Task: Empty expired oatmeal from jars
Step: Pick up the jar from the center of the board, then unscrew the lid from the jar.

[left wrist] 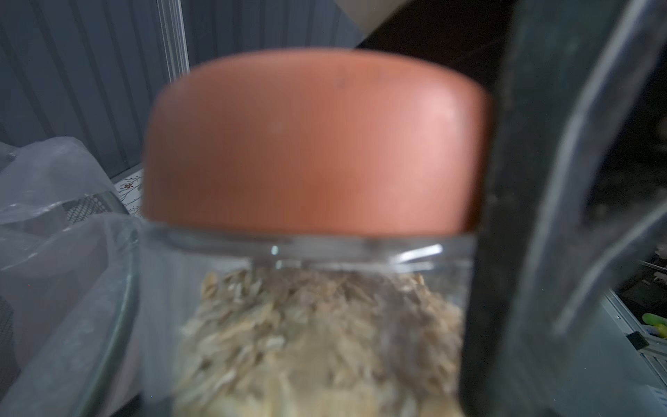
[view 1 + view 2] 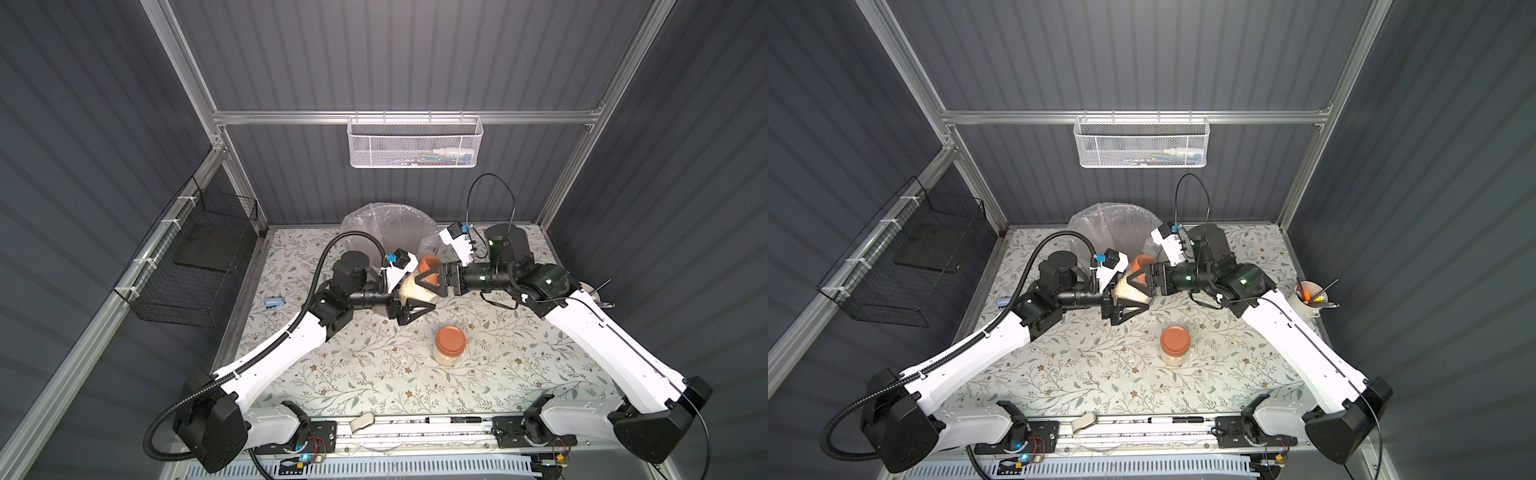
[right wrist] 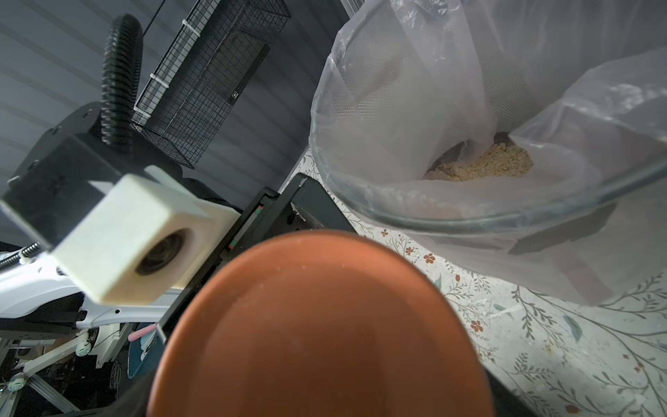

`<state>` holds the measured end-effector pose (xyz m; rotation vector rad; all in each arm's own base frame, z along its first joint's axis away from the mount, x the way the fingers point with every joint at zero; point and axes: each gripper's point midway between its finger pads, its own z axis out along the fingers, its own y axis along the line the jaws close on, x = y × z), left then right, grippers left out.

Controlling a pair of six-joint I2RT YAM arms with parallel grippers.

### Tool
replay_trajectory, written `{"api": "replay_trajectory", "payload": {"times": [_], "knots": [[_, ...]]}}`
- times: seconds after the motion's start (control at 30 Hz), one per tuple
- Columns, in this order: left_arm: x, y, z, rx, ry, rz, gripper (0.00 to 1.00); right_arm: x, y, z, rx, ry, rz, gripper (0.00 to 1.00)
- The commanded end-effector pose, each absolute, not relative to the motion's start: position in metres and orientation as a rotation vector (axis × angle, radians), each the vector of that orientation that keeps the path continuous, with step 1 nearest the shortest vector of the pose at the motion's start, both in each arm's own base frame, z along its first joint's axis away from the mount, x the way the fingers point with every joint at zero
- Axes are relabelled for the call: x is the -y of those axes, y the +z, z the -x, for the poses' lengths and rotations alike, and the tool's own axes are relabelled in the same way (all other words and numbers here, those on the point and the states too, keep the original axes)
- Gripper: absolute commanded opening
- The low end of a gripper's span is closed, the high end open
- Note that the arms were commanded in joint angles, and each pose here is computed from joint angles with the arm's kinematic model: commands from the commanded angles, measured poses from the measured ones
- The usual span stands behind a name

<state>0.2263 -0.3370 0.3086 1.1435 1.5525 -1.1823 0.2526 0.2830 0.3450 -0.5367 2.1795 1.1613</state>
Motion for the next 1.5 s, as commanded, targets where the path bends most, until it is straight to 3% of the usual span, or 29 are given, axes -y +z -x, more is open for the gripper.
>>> {"api": "replay_trajectory", "payload": {"times": [0.0,0.17,0.3,0.4,0.47,0.57,0.67,0.83,1.47], "knots": [[0.339,0.317,-0.226,-1.520,-1.204,-1.166,0.88,-0.291,0.385,-0.255,-2.007,1.228,0.566,0.40],[0.340,0.317,-0.227,-1.521,-1.199,-1.167,0.74,-0.292,0.385,-0.255,-2.011,1.227,0.569,0.40],[0.341,0.321,-0.230,-1.512,-1.188,-1.160,0.54,-0.293,0.375,-0.257,-2.037,1.228,0.565,0.41],[0.341,0.322,-0.230,-1.513,-1.186,-1.160,0.24,-0.292,0.373,-0.257,-2.044,1.219,0.563,0.52],[0.340,0.323,-0.230,-1.513,-1.180,-1.157,0.01,-0.289,0.371,-0.257,-2.052,1.191,0.567,0.69],[0.337,0.322,-0.231,-1.521,-1.158,-1.154,0.00,-0.283,0.374,-0.257,-2.045,1.130,0.586,0.88],[0.335,0.319,-0.229,-1.537,-1.146,-1.163,0.00,-0.276,0.388,-0.254,-2.010,1.127,0.606,0.98],[0.332,0.316,-0.226,-1.551,-1.132,-1.185,0.00,-0.269,0.399,-0.251,-2.005,1.166,0.623,0.99],[0.328,0.337,-0.198,-1.502,-1.220,-1.305,0.00,-0.270,0.348,-0.252,-2.197,1.138,0.725,0.99]]}}
